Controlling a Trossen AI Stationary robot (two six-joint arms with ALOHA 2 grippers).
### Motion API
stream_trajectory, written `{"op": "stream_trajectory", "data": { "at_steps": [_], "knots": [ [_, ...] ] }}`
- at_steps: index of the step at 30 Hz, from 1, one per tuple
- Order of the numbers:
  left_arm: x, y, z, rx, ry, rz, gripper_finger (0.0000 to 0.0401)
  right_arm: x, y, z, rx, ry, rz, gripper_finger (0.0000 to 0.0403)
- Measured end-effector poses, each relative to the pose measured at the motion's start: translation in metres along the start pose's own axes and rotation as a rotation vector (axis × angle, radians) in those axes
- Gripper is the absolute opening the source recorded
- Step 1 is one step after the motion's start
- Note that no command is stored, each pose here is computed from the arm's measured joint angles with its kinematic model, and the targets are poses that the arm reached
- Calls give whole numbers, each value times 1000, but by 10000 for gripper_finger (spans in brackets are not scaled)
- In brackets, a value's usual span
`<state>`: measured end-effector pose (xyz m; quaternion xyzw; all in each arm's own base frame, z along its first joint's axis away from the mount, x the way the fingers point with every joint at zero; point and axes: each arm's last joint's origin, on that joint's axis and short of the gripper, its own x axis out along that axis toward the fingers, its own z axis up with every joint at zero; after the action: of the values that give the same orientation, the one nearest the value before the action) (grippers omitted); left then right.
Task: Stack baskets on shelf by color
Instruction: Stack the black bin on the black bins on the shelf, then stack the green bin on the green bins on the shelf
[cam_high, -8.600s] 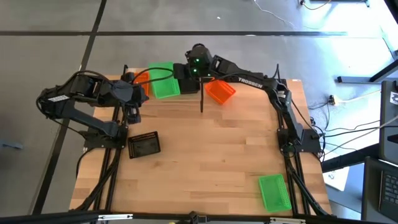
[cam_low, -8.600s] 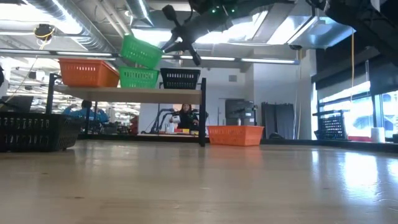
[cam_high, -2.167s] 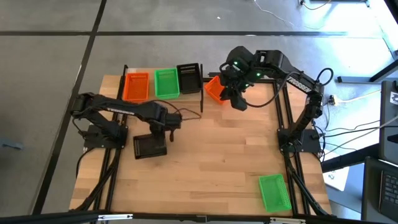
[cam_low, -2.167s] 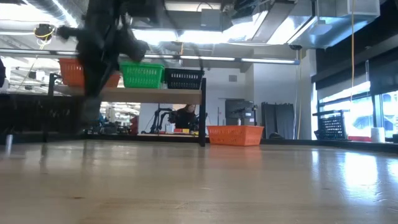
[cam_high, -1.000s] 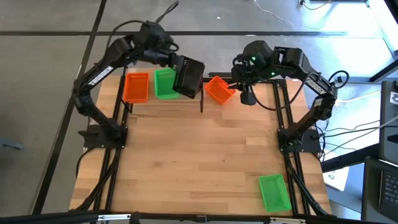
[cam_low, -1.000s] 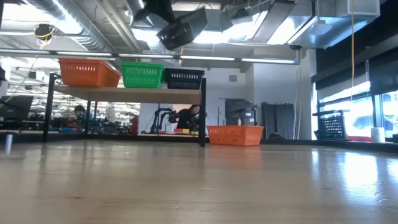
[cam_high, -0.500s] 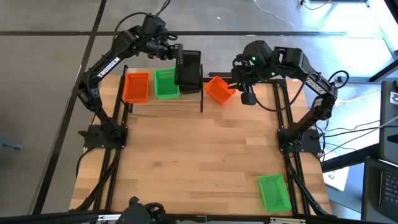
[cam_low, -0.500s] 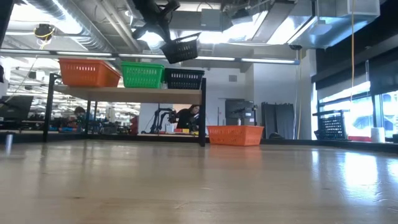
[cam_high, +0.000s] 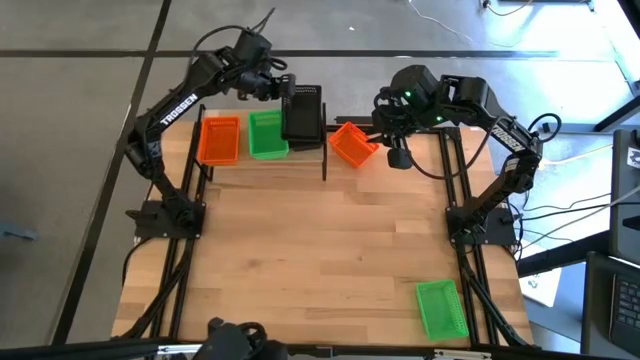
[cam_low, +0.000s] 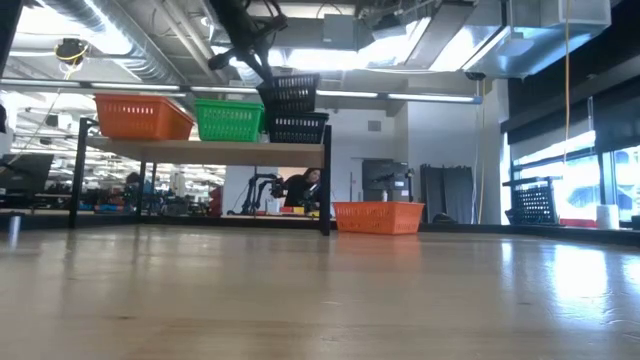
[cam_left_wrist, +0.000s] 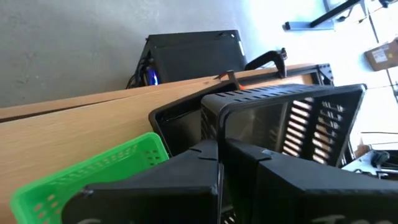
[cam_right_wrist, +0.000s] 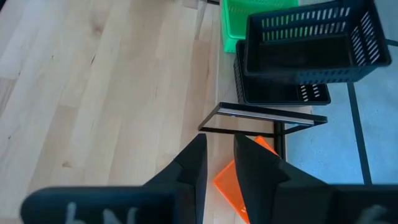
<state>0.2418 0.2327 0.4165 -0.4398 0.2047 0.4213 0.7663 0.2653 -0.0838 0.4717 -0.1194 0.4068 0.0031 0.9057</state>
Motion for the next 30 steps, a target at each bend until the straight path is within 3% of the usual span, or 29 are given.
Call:
{"op": "stream_trajectory", "data": {
  "at_steps": [10,30],
  "knots": [
    [9,0,-7,7,26,6,1,0,0,0,0,0,0,78],
    [8,-4,-7,24,20,-23,49,0,0,0,3,0,0,78]
  ]
}}
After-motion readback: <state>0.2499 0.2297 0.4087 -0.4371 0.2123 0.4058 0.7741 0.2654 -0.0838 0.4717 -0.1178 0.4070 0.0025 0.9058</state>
